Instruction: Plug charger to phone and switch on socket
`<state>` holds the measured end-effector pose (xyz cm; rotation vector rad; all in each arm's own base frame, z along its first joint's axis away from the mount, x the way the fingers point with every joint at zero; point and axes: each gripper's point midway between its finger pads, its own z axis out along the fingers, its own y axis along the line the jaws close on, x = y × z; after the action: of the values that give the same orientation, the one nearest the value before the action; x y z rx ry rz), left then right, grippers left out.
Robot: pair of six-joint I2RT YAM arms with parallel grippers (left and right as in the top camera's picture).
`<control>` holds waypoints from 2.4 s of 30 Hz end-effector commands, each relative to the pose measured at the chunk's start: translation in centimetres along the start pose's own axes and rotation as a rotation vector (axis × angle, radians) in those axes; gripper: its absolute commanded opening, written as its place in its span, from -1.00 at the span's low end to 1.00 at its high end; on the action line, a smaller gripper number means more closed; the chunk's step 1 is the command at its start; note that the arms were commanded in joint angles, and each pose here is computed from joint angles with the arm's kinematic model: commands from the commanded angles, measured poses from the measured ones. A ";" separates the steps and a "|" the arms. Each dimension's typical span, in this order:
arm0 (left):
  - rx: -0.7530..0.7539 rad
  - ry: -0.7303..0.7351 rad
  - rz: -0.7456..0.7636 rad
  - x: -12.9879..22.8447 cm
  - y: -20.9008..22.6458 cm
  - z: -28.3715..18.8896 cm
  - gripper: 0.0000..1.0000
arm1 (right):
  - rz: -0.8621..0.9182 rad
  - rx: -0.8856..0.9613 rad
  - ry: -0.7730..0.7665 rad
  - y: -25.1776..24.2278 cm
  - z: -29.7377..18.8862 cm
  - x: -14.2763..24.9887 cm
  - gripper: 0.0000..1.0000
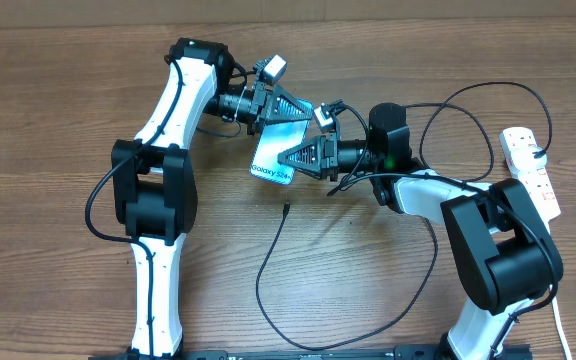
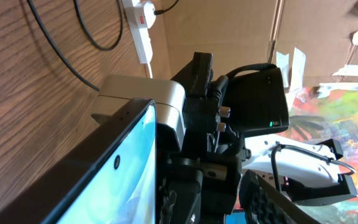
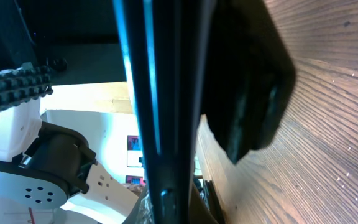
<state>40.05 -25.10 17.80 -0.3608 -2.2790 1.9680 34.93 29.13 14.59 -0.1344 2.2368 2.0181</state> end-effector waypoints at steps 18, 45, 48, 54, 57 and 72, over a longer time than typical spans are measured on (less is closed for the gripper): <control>-0.052 0.029 0.049 0.3 -0.2 0.6 0.02 | 0.046 0.014 -0.079 -0.6 -2.6 -2.3 -0.92; -0.032 -0.001 0.015 -1.0 -0.3 0.5 -0.38 | 0.052 -0.036 0.053 0.3 -2.3 0.0 -0.92; -0.026 -0.003 0.015 -1.0 -0.5 0.5 -0.39 | 0.052 -0.043 0.069 0.4 -2.4 0.3 -0.93; -0.026 -0.001 0.011 -1.0 -0.5 0.6 -0.56 | 0.055 -0.036 0.055 0.2 -2.3 0.1 -0.92; -0.026 -0.001 0.011 -1.0 -0.5 0.6 -0.57 | 0.056 -0.037 0.058 0.3 -2.3 0.1 -0.93; -0.025 0.004 -0.018 -0.7 -0.5 0.6 -0.78 | 0.051 -0.063 0.119 0.7 -2.5 1.2 -0.92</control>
<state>40.33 -25.51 16.05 -0.3424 -2.3504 1.8312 35.06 26.37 15.14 -0.1341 2.2461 2.0980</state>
